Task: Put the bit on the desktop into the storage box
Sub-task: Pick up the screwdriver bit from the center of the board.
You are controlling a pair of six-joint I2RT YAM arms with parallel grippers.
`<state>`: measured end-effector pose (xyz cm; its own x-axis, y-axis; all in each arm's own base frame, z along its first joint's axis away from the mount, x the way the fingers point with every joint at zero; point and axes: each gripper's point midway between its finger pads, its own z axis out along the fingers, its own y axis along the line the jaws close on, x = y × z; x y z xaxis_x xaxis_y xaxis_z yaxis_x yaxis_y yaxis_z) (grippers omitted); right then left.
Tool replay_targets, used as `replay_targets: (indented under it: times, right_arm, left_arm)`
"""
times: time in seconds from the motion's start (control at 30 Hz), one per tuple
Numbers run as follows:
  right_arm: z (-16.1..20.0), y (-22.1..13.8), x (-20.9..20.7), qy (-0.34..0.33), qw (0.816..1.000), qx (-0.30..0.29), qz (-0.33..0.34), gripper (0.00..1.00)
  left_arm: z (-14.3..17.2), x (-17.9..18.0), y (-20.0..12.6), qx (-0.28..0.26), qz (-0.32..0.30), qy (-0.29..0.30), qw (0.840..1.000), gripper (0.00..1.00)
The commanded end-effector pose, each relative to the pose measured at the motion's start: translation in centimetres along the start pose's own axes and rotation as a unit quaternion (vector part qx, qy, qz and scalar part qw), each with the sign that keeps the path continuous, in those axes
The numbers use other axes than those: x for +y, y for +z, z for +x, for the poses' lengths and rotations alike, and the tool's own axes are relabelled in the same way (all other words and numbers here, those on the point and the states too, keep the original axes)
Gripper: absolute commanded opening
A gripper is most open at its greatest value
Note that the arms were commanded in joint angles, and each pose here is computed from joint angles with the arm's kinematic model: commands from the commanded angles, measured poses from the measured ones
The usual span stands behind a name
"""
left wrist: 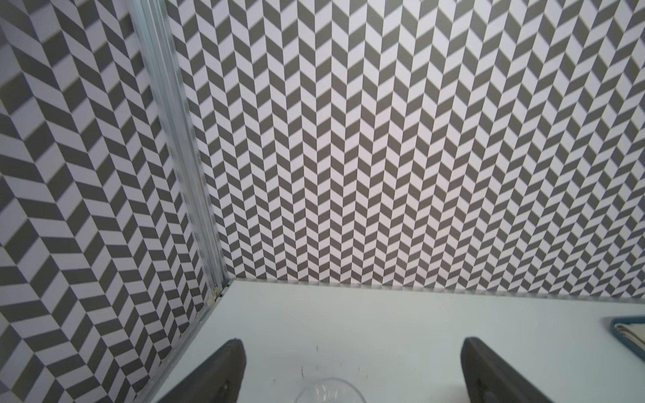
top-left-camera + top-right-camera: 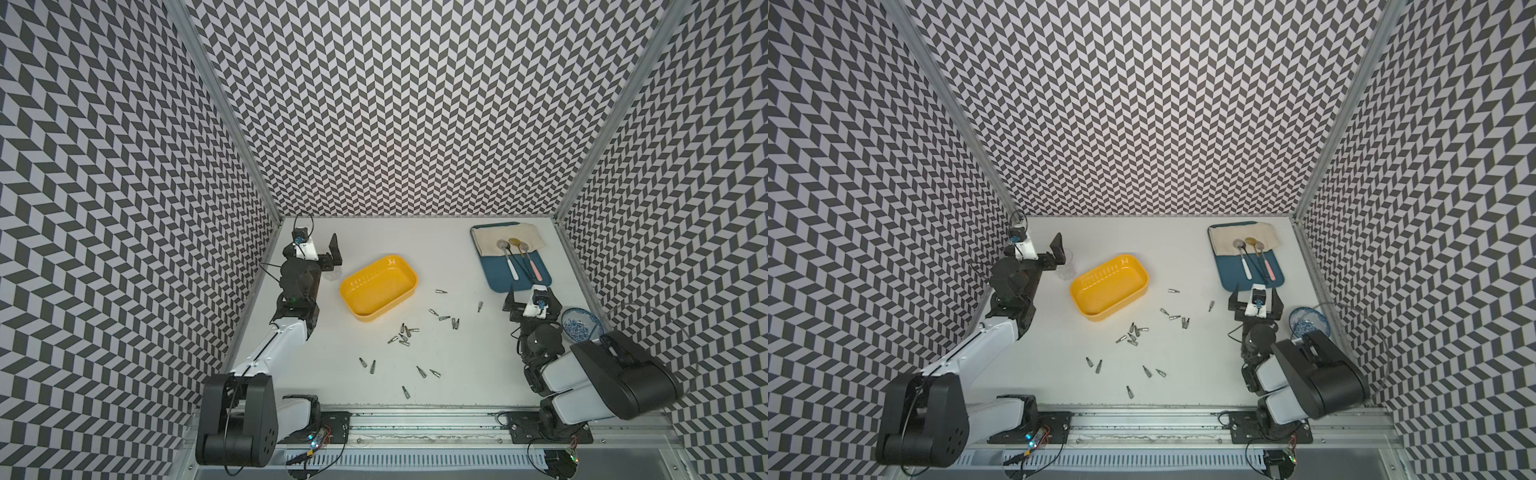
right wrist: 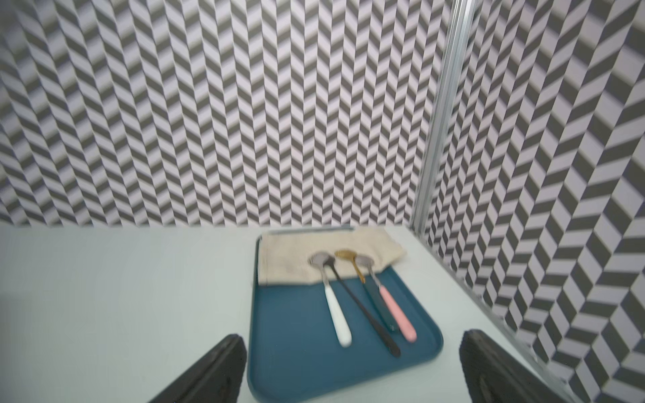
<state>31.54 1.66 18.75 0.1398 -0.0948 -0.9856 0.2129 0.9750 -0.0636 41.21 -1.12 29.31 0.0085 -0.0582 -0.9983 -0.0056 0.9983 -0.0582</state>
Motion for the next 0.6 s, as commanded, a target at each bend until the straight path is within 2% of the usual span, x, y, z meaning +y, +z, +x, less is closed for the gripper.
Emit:
replay_targets:
  times: [0.0, 0.07, 0.1, 0.13, 0.2, 0.27, 0.33, 0.43, 0.47, 0.53, 0.57]
  right_arm:
    - [-5.5, 0.8, 0.8, -0.016, 0.999, -0.046, 0.022, 0.99]
    - [-7.5, 2.2, 2.7, 0.002, 1.0, -0.001, 0.007, 0.99]
    - [-7.9, 3.0, 3.6, 0.021, 0.999, 0.042, -0.011, 0.99]
    - [-8.5, 3.7, 4.5, 0.028, 0.995, 0.092, -0.033, 1.0]
    - [-9.3, 4.3, 4.5, 0.064, 0.985, 0.16, -0.019, 0.99]
    - [-9.4, 4.4, 5.5, 0.062, 0.97, 0.235, -0.03, 0.99]
    - [-8.6, 3.9, 6.6, 0.055, 0.949, 0.305, -0.051, 0.99]
    - [-5.9, 2.2, 8.9, 0.052, 0.908, 0.405, -0.098, 0.99]
    - [-5.1, 1.8, 9.0, 0.043, 0.898, 0.426, -0.1, 0.99]
    - [-3.3, 0.0, 10.6, 0.072, 0.864, 0.479, -0.136, 0.99]
    - [-2.8, -0.2, 10.5, 0.067, 0.86, 0.488, -0.133, 0.99]
  left_arm:
    - [4.1, -0.6, -1.1, 0.138, 0.001, -0.013, 0.99, 1.0]
    - [4.2, -1.1, -2.0, 0.172, 0.003, -0.017, 0.985, 1.0]
    - [4.5, -1.3, -2.5, 0.188, 0.003, -0.023, 0.982, 1.0]
    - [4.7, -1.4, -3.1, 0.205, 0.001, -0.037, 0.978, 1.0]
    - [5.1, -2.3, -4.3, 0.226, 0.02, -0.061, 0.972, 1.0]
    - [5.0, -3.1, -5.7, 0.236, 0.039, -0.064, 0.969, 1.0]
    - [5.1, -2.8, -6.8, 0.25, 0.027, -0.076, 0.965, 1.0]
    - [5.1, -3.5, -8.6, 0.274, 0.042, -0.095, 0.956, 1.0]
    - [5.3, -3.5, -9.1, 0.282, 0.041, -0.093, 0.954, 1.0]
    - [6.4, -3.8, -10.2, 0.318, 0.038, -0.085, 0.943, 1.0]
    - [6.8, -4.0, -10.7, 0.335, 0.031, -0.09, 0.938, 0.99]
